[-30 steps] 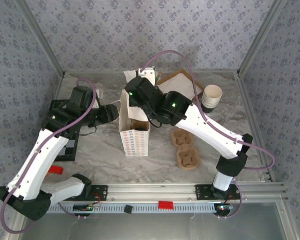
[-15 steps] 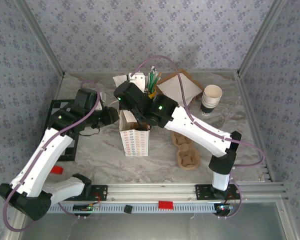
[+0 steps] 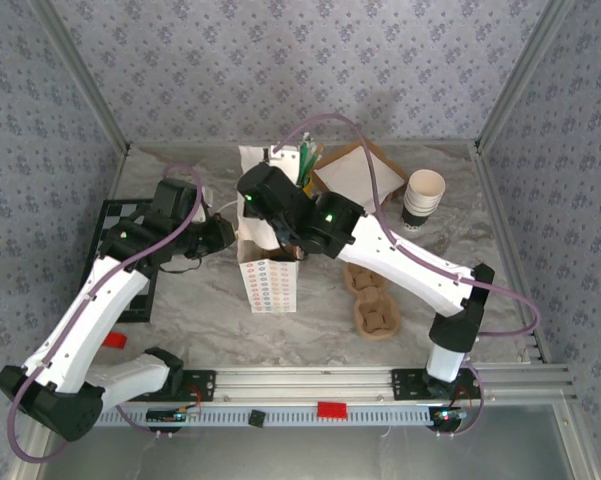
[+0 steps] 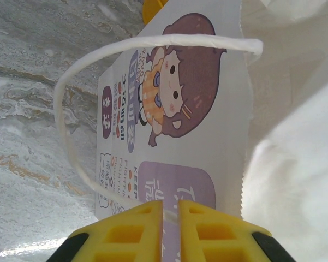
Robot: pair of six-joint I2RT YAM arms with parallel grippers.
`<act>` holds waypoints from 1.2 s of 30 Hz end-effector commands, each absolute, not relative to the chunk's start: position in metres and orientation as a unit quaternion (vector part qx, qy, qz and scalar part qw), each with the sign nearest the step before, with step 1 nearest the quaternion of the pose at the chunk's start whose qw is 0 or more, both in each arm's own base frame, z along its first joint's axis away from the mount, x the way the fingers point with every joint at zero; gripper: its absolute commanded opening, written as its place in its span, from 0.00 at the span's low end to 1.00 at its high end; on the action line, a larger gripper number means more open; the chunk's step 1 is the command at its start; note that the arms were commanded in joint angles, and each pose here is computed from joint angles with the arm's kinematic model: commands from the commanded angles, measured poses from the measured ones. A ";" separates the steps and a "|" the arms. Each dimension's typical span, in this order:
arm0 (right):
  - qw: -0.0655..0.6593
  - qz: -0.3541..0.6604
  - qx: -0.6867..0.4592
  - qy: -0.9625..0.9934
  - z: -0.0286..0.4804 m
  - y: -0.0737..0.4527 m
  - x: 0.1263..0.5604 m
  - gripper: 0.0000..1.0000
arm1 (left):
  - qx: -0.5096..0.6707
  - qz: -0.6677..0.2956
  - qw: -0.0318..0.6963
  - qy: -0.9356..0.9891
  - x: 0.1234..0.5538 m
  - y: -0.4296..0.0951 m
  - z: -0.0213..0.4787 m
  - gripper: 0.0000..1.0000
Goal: Pack the takeout coffee
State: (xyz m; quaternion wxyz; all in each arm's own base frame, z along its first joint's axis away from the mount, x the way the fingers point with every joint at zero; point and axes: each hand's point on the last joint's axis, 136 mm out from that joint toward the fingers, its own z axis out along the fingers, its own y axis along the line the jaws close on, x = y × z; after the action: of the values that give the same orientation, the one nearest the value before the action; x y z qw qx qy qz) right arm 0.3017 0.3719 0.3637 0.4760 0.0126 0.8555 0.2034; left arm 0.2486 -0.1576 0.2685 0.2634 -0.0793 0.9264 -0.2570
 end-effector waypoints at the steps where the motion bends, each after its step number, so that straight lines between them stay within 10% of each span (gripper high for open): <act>1: 0.501 0.202 0.047 0.840 0.373 0.360 0.304 0.00 | -0.080 -0.268 0.278 0.919 0.248 -0.156 0.280 0.12; 7: 0.511 0.145 0.031 0.847 0.359 0.355 0.300 0.02 | -0.083 -0.271 0.281 0.917 0.250 -0.158 0.281 0.11; 15: 0.515 0.126 -0.007 0.848 0.355 0.361 0.277 0.46 | -0.082 -0.266 0.286 0.917 0.251 -0.156 0.287 0.15; 22: 0.505 0.152 -0.053 0.848 0.380 0.352 0.283 0.58 | -0.081 -0.265 0.292 0.915 0.251 -0.154 0.292 0.18; 36: 0.386 0.155 -0.167 0.894 0.330 0.369 0.325 0.28 | -0.078 -0.261 0.295 0.916 0.252 -0.153 0.296 0.19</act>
State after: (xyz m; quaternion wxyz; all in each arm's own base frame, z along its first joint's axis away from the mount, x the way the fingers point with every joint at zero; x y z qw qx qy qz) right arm 0.3261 0.3521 0.3534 0.4264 -0.1145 0.8841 0.1534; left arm 0.2502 -0.1574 0.2778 0.2731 -0.0788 0.9229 -0.2598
